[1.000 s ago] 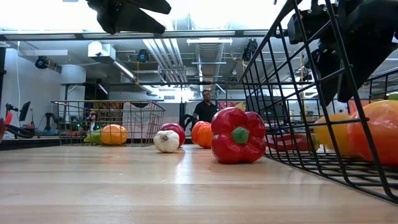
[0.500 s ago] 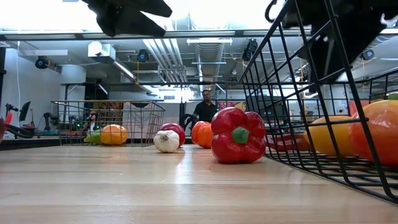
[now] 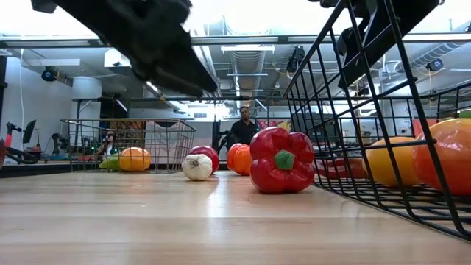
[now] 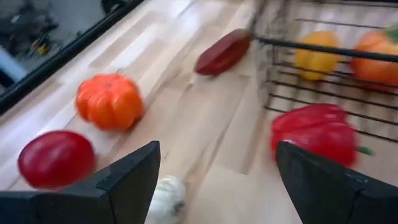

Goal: Sort produce into baskets
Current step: Put the white garlic into the gold wire basket

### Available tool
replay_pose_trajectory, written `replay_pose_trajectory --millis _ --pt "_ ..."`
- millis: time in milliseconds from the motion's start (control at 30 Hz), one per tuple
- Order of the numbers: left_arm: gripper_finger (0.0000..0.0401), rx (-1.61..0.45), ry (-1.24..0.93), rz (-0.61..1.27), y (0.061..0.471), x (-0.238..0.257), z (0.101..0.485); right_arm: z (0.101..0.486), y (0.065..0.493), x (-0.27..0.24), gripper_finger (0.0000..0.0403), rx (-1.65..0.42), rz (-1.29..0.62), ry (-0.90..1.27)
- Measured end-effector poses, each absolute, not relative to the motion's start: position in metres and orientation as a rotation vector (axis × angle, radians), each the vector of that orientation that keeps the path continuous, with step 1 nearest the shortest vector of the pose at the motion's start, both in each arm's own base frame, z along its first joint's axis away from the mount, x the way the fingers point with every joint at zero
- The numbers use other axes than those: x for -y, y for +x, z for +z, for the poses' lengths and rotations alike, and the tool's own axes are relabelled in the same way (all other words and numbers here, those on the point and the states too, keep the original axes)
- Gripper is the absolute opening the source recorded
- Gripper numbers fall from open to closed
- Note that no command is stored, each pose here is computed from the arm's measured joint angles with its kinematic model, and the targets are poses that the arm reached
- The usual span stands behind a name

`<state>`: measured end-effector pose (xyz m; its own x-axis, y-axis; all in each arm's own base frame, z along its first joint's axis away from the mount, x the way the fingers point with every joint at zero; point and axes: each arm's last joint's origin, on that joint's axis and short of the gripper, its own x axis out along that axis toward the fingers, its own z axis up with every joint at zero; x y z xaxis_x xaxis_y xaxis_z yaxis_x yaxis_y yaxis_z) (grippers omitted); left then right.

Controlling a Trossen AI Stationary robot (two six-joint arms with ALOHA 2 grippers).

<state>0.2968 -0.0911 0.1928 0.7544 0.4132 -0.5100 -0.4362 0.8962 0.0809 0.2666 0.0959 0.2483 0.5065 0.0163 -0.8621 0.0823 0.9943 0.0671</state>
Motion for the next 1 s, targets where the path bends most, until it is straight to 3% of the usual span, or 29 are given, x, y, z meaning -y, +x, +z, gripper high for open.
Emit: replay_pose_trajectory --millis 467,1000 --pt "0.0300 -0.663 -0.101 0.601 0.314 0.069 0.141 0.248 0.267 -0.095 0.0293 -1.033 -0.054 0.090" --pt "0.0296 -0.734 -0.083 0.689 0.319 0.059 0.106 0.248 0.267 -0.095 0.0292 -1.033 -0.057 0.093"
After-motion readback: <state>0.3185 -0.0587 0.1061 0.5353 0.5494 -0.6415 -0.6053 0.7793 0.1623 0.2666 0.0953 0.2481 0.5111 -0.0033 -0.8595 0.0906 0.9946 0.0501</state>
